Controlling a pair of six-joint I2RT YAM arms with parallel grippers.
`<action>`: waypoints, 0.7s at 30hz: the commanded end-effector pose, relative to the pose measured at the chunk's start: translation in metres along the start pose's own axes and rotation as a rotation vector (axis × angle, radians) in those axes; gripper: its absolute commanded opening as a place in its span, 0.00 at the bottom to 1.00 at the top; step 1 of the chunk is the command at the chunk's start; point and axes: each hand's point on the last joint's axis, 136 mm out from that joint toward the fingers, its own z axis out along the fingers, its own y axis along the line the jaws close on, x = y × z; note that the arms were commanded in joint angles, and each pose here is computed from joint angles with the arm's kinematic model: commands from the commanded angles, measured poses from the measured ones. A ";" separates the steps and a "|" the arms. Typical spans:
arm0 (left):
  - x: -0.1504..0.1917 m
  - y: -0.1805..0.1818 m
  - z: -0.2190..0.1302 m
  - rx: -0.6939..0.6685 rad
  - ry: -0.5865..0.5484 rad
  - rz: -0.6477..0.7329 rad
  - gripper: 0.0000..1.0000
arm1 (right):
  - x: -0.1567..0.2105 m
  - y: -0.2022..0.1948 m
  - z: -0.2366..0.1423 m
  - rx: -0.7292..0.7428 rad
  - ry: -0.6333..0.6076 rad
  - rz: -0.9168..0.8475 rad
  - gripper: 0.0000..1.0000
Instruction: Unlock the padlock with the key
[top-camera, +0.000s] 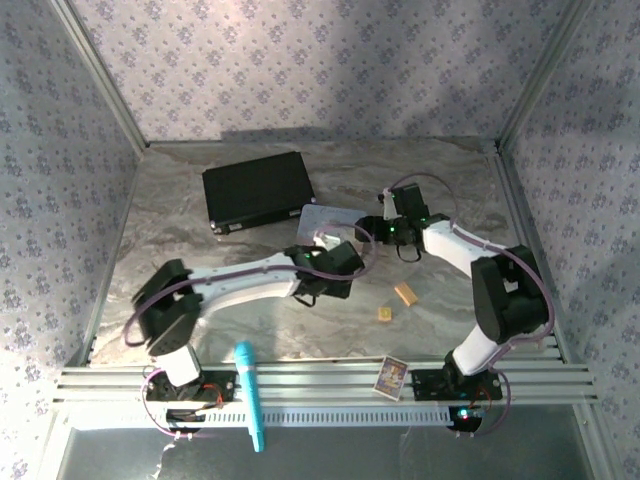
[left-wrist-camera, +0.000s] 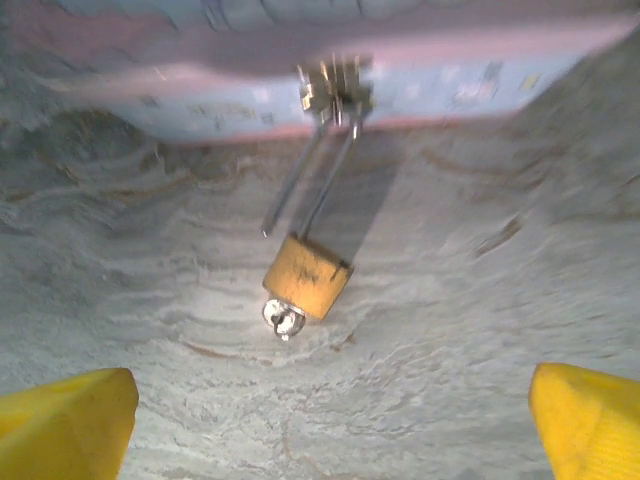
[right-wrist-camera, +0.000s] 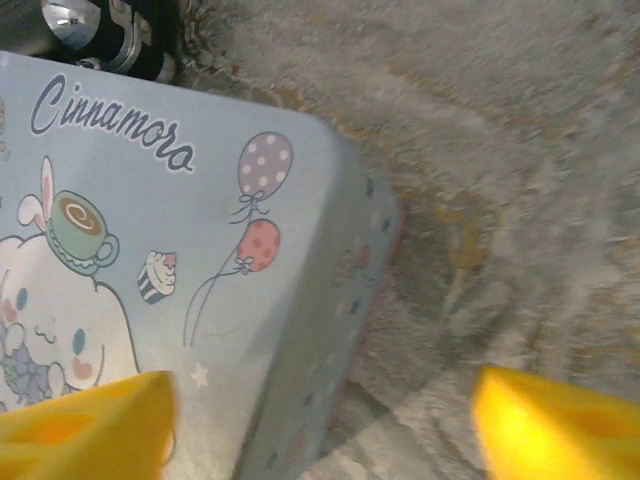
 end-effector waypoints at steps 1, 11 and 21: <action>-0.015 0.012 -0.013 0.076 -0.042 -0.070 1.00 | -0.027 0.007 -0.036 0.087 -0.106 -0.072 0.99; -0.017 0.080 -0.017 0.242 -0.027 -0.372 1.00 | 0.011 0.065 -0.074 0.108 -0.124 -0.128 0.99; -0.009 0.117 -0.011 0.202 -0.028 -0.459 1.00 | 0.081 0.132 -0.015 0.034 -0.032 -0.085 0.86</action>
